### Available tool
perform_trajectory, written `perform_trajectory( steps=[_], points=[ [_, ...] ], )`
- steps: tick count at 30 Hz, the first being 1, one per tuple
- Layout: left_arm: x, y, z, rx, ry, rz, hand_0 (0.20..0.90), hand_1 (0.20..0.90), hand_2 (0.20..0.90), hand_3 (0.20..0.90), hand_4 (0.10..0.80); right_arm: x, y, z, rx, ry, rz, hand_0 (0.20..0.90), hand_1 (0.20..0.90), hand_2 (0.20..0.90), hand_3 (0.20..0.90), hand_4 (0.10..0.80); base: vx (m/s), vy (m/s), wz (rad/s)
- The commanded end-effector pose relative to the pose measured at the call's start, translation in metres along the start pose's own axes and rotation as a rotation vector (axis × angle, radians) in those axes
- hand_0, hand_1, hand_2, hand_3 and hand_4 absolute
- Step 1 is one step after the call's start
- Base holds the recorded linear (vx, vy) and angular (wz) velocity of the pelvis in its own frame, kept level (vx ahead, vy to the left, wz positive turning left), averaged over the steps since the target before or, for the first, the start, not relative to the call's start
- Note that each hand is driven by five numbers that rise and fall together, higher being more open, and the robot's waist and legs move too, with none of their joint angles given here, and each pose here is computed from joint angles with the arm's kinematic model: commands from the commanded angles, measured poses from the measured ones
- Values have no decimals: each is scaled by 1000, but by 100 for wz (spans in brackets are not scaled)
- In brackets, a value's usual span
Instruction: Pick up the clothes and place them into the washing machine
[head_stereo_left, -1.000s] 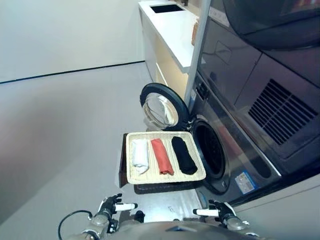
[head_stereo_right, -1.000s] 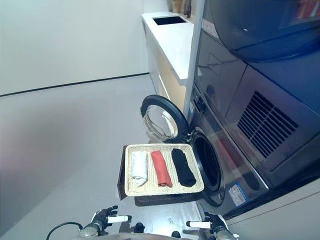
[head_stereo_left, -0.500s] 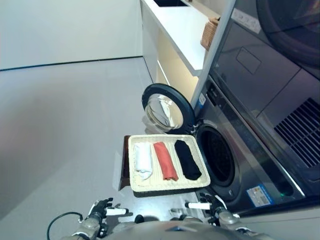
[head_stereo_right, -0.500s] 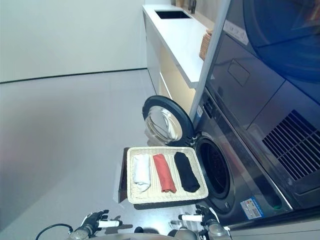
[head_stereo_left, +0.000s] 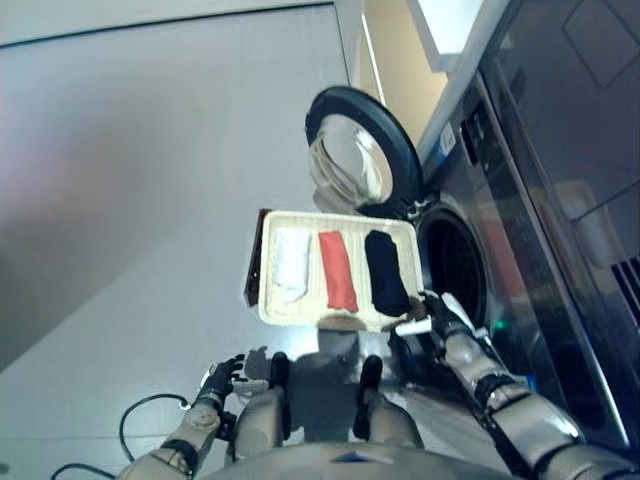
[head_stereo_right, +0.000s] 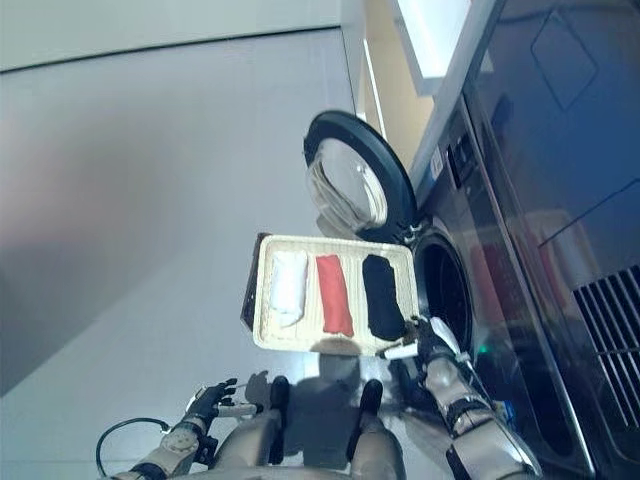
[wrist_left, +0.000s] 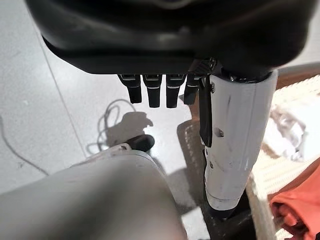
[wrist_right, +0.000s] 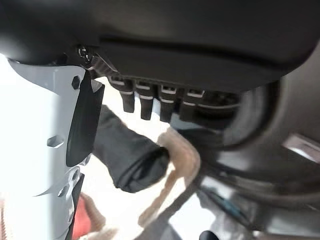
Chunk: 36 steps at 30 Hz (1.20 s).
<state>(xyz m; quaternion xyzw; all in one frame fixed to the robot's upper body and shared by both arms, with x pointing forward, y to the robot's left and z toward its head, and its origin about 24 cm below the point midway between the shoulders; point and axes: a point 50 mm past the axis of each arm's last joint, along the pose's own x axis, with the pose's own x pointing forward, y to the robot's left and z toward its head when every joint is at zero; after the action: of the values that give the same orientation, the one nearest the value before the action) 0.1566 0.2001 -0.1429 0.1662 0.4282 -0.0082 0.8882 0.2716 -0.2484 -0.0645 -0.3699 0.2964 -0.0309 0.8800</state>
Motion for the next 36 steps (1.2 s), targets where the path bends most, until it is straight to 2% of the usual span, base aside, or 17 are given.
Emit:
perform_trajectory(
  steps=[1,8,11,14,17,26,33,36],
  points=[
    [6,20,33,-17,-150,72,900,900,900,900,800,15,-53,51,-52,-145,-183,900,900,900,900,800,-42,8,-7],
    [7,23,52,-60,-225,97,900,900,900,900,800,19,-108,91,-50,-189,-377,900,900,900,900,800,-40,14,1],
    [7,24,64,-87,-270,111,900,900,900,900,800,16,-143,109,-64,-205,-492,900,900,900,900,800,-50,24,7],
    [7,24,70,-99,-296,116,900,900,900,900,800,14,-154,113,-75,-205,-534,900,900,900,900,800,-24,18,7],
    [2,29,94,-195,-414,146,900,900,900,900,800,7,-182,122,-54,-207,-633,900,900,900,900,800,-51,24,6],
    [-16,53,145,-460,-671,250,900,900,900,900,800,3,-192,131,-37,-220,-699,900,900,900,900,800,-16,22,9],
    [-18,57,150,-462,-689,272,900,900,900,900,800,7,-177,138,-60,-229,-667,900,900,900,900,800,23,10,7],
    [-18,57,149,-459,-687,268,900,900,900,900,800,5,-183,138,-65,-218,-681,900,900,900,900,800,-28,19,6]
  ],
)
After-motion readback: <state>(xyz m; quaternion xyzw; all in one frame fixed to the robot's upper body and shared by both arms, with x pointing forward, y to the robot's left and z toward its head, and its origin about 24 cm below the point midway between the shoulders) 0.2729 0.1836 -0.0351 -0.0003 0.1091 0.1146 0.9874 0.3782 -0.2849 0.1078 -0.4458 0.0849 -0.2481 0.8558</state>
